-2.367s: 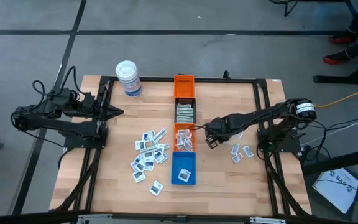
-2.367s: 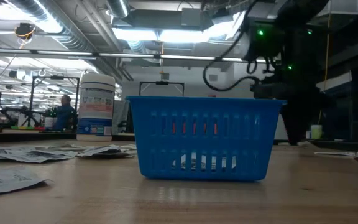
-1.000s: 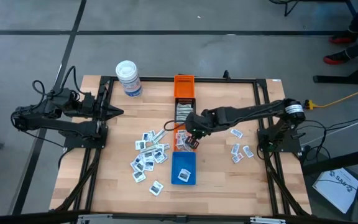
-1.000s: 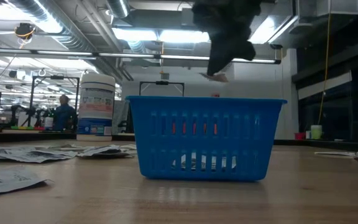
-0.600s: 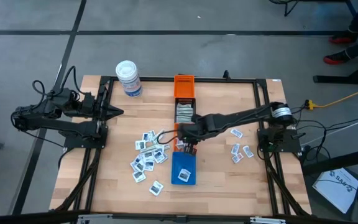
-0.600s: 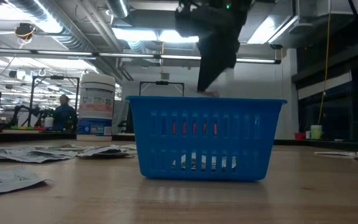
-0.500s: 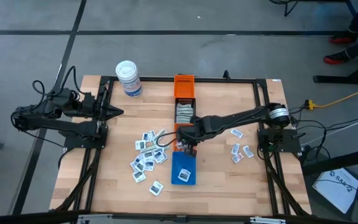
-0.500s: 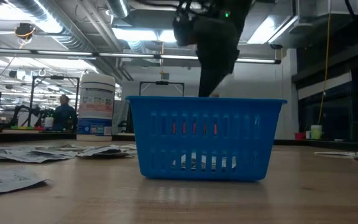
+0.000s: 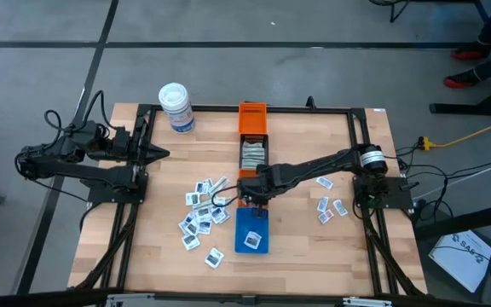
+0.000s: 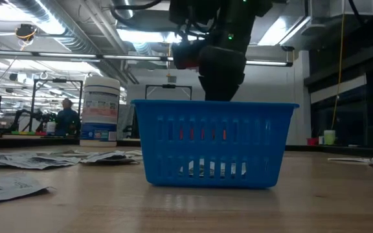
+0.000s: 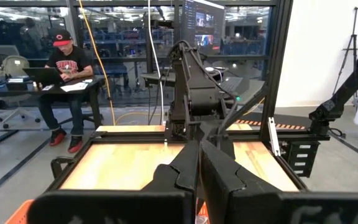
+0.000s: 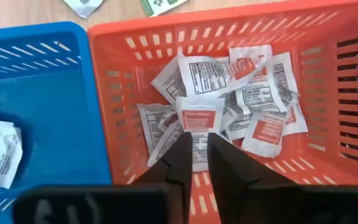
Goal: Pick & Place First Aid Supplies
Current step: Put the orange ointment pack into the bottom orange bin
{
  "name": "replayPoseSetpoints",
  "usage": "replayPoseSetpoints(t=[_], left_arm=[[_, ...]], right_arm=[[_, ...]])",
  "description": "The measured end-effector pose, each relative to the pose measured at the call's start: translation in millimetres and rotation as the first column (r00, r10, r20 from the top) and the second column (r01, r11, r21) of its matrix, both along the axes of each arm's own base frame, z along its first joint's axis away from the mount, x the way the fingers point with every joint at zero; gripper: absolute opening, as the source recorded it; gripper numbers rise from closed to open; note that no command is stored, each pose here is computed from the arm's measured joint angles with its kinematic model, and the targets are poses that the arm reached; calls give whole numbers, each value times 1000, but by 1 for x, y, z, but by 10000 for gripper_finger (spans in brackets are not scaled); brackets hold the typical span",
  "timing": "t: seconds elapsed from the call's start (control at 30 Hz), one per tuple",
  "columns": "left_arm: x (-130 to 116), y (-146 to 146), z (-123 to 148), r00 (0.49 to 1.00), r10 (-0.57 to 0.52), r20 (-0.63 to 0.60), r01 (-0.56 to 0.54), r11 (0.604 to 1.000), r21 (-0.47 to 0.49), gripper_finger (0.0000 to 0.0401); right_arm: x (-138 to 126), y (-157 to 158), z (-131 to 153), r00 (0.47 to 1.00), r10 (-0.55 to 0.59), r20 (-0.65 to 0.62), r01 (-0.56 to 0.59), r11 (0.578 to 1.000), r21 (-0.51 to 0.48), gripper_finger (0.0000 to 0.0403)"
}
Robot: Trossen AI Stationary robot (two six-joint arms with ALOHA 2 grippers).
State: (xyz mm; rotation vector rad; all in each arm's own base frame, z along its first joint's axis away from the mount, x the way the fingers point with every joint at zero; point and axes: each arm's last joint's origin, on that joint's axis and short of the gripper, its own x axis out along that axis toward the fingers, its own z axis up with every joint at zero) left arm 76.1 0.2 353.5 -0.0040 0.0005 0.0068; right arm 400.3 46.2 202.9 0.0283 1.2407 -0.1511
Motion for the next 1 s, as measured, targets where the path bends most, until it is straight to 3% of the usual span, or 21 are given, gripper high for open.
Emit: replayPoseSetpoints(t=[0.43, 0.57, 0.77, 1.0], left_arm=[[0, 0, 0, 1000, -1, 0, 1, 1000, 0, 12], [0, 0, 0, 1000, 0, 0, 0, 1000, 0, 10], [0, 0, 0, 1000, 0, 0, 0, 1000, 0, 13], [0, 0, 0, 1000, -1, 0, 1, 1000, 0, 9]], right_arm=[[-7, 2, 15, 999, -39, 12, 37, 995, 96, 155], [-13, 2, 29, 999, -37, 33, 32, 991, 130, 162], [-28, 1, 54, 991, -121, 48, 112, 980, 165, 157], [-49, 2, 70, 977, -212, -17, 212, 960, 183, 156]])
